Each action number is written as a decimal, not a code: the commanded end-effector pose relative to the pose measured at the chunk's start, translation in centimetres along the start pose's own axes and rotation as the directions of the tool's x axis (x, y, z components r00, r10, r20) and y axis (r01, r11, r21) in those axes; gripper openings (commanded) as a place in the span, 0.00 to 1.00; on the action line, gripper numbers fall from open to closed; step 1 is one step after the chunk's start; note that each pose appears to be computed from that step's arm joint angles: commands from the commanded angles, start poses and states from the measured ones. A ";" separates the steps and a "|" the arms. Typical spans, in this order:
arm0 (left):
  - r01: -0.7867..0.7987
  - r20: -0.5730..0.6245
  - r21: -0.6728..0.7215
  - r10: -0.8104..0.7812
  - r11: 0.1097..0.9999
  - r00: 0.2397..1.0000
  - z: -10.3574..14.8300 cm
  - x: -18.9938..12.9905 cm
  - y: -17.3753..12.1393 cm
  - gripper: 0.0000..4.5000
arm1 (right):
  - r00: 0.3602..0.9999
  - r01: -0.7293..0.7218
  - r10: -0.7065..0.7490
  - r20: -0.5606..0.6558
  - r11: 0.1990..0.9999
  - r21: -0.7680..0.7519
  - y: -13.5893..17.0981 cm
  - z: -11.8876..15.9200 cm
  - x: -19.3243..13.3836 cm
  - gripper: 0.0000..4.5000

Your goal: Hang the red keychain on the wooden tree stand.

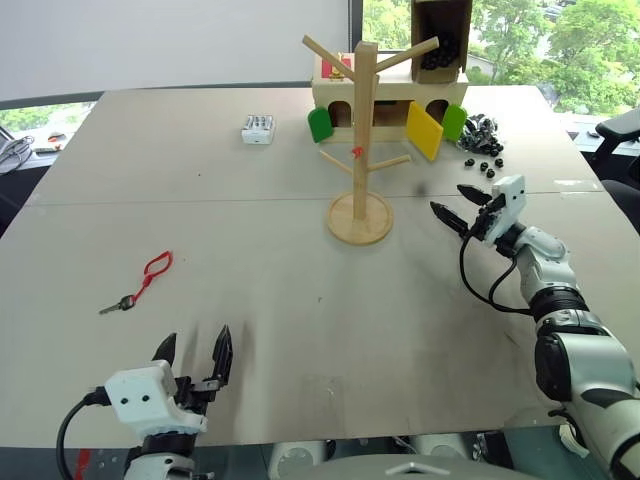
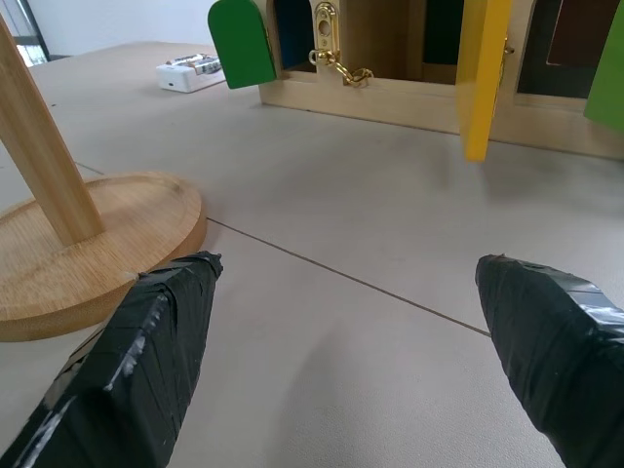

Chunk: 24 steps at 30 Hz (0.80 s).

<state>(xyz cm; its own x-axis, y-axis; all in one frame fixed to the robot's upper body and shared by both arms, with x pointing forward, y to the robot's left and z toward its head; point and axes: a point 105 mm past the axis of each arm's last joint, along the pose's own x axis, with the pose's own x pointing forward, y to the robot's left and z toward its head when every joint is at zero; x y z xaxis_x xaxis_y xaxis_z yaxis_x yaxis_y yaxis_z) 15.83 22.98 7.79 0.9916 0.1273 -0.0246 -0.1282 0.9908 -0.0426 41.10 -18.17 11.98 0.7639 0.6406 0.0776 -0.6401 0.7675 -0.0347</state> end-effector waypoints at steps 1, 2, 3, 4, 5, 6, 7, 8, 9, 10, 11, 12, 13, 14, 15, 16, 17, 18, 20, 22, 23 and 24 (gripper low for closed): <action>-0.002 0.041 0.021 0.002 1.000 0.999 1.0 -0.1 -0.2 0.89 | 0.999 -0.001 0.002 0.032 0.999 -0.041 -0.5 1.5 0.0 1.00; -0.006 0.043 0.018 0.005 1.000 0.999 0.9 -0.1 -0.1 0.89 | 1.000 0.004 -0.003 0.026 0.999 -0.042 -0.7 1.4 -0.2 1.00; -0.007 0.044 0.018 0.006 1.000 0.999 0.9 -0.1 -0.1 0.89 | 1.000 0.007 -0.006 0.022 0.999 -0.042 -0.8 1.3 -0.3 1.00; -0.008 0.046 0.018 0.007 1.000 0.999 0.9 -0.1 -0.1 0.89 | 1.000 0.008 -0.007 0.020 0.999 -0.043 -0.8 1.3 -0.3 1.00; -0.008 0.046 0.019 0.007 1.000 0.999 0.9 -0.1 -0.1 0.89 | 1.000 0.009 -0.008 0.020 0.999 -0.042 -0.8 1.3 -0.3 1.00; -0.007 0.046 0.020 0.007 1.000 0.999 0.9 -0.1 -0.2 0.89 | 1.000 0.009 -0.008 0.020 0.999 -0.042 -0.8 1.3 -0.3 1.00; -0.007 0.046 0.020 0.006 1.000 0.999 0.9 -0.1 -0.2 0.89 | 1.000 0.009 -0.008 0.020 0.999 -0.042 -0.8 1.3 -0.3 1.00; -0.007 0.046 0.019 0.006 1.000 0.999 0.8 -0.2 -0.2 0.89 | 1.000 0.008 -0.007 0.020 0.999 -0.044 -0.8 1.2 -0.3 1.00; -0.006 0.045 0.020 0.005 1.000 0.999 0.8 -0.2 -0.2 0.89 | 1.000 0.007 -0.006 0.019 0.999 -0.044 -0.8 1.2 -0.3 1.00; -0.006 0.045 0.020 0.005 1.000 0.999 0.8 -0.2 -0.2 0.89 | 1.000 0.007 -0.006 0.019 0.999 -0.045 -0.8 1.2 -0.3 1.00; -0.007 0.045 0.020 0.006 1.000 0.999 0.8 -0.2 -0.2 0.89 | 1.000 0.006 -0.005 0.019 0.999 -0.046 -0.8 1.3 -0.3 1.00; -0.007 0.045 0.021 0.006 1.000 0.999 0.8 -0.3 -0.2 0.89 | 1.000 0.006 -0.005 0.019 0.999 -0.047 -0.8 1.3 -0.3 1.00; -0.008 0.045 0.021 0.007 1.000 0.999 0.8 -0.3 -0.2 0.89 | 1.000 0.006 -0.005 0.020 0.999 -0.049 -0.8 1.3 -0.4 1.00; -0.009 0.046 0.021 0.008 1.000 0.999 0.8 -0.3 -0.2 0.89 | 1.000 0.005 -0.004 0.020 0.999 -0.050 -0.9 1.3 -0.4 1.00; -0.009 0.046 0.021 0.008 1.000 0.999 0.8 -0.3 -0.2 0.89 | 1.000 0.004 -0.003 0.021 0.999 -0.054 -0.9 1.3 -0.4 1.00; -0.003 0.047 0.026 0.002 1.000 0.999 0.8 -0.2 -0.2 0.89 | 1.000 0.003 -0.001 0.023 0.998 -0.057 -0.9 1.3 -0.5 1.00; 0.003 0.047 0.032 -0.004 0.999 0.999 0.8 -0.2 -0.3 0.89 | 1.000 0.001 0.000 0.026 0.998 -0.060 -0.9 1.4 -0.5 1.00; 0.005 0.047 0.033 -0.007 0.999 0.999 0.8 -0.1 -0.4 0.89 | 1.000 0.001 0.001 0.027 0.998 -0.062 -0.9 1.4 -0.5 1.00; 0.006 0.048 0.032 -0.008 0.999 0.999 0.8 0.0 -0.4 0.89 | 1.000 -0.002 0.004 0.031 0.998 -0.066 -0.9 1.5 -0.6 1.00; 0.008 0.050 0.037 -0.010 0.999 0.999 0.9 0.3 -0.3 0.89 | 0.999 -0.033 0.036 0.041 0.996 -0.080 -0.5 1.7 -0.7 1.00; 0.013 0.052 0.040 -0.015 0.999 0.999 1.1 0.6 -0.3 0.89 | 0.997 -0.059 0.063 0.045 0.995 -0.086 -0.3 1.8 -0.8 1.00; 0.015 0.058 0.035 -0.017 0.999 0.998 1.4 0.9 0.0 0.89 | 0.993 -0.109 0.114 0.043 0.990 -0.094 0.3 1.9 -0.9 1.00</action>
<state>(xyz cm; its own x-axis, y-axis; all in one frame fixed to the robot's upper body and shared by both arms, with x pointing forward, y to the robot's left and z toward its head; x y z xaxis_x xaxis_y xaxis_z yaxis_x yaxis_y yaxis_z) 16.58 22.66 8.34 0.9938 0.1103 0.0113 -0.1101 0.9937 -0.0187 40.43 -18.39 11.81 0.7250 0.6855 0.0662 -0.6816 0.7280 -0.0742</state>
